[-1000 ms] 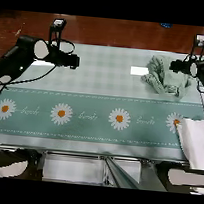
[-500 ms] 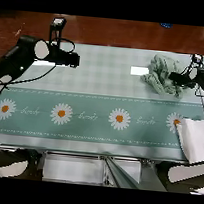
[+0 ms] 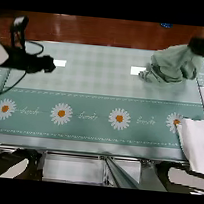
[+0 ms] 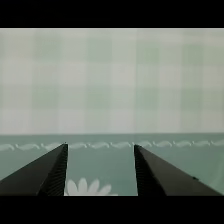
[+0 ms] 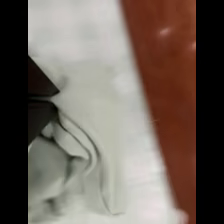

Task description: Fold the shirts.

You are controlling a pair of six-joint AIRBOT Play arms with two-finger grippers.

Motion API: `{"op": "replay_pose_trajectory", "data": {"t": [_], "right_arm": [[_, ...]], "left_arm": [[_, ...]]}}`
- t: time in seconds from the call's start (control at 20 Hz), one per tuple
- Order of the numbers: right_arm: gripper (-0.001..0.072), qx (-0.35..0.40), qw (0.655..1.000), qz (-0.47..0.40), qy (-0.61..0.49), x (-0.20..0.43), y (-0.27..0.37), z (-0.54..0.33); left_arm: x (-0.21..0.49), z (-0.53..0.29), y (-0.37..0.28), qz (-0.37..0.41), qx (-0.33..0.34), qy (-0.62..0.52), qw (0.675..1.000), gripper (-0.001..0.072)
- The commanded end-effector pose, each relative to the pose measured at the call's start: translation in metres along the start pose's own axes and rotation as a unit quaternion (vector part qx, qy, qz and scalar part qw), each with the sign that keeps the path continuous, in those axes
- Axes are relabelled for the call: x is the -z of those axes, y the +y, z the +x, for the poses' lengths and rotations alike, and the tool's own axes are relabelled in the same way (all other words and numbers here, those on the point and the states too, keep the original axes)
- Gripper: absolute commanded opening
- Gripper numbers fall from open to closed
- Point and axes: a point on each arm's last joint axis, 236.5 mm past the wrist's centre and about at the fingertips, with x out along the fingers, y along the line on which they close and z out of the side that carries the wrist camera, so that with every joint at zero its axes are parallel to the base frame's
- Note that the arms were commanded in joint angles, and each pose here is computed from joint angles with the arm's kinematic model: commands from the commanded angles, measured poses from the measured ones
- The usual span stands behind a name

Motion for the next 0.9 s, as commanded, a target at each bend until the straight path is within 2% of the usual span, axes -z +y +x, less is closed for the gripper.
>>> {"op": "replay_pose_trajectory", "data": {"t": [0.0,0.2,0.4,0.85], "right_arm": [[0.0019,-0.068,0.989,-0.037,-0.127,-0.084,0.059,-0.119],[0.002,-0.128,0.959,-0.086,-0.239,-0.133,0.114,-0.251],[0.0019,-0.205,0.923,-0.125,-0.3,-0.144,0.166,-0.347],[0.0019,-0.379,0.892,-0.184,-0.167,-0.052,0.251,-0.366]], "left_arm": [[0.076,-0.003,-0.019,-0.037,0.062,0.024,0.997,0.0507],[0.095,-0.011,-0.028,-0.033,0.082,0.023,0.996,0.0507],[0.088,-0.014,-0.034,-0.038,0.094,0.006,0.995,0.0508],[0.076,-0.016,-0.033,-0.032,0.096,-0.016,0.995,0.0507]]}}
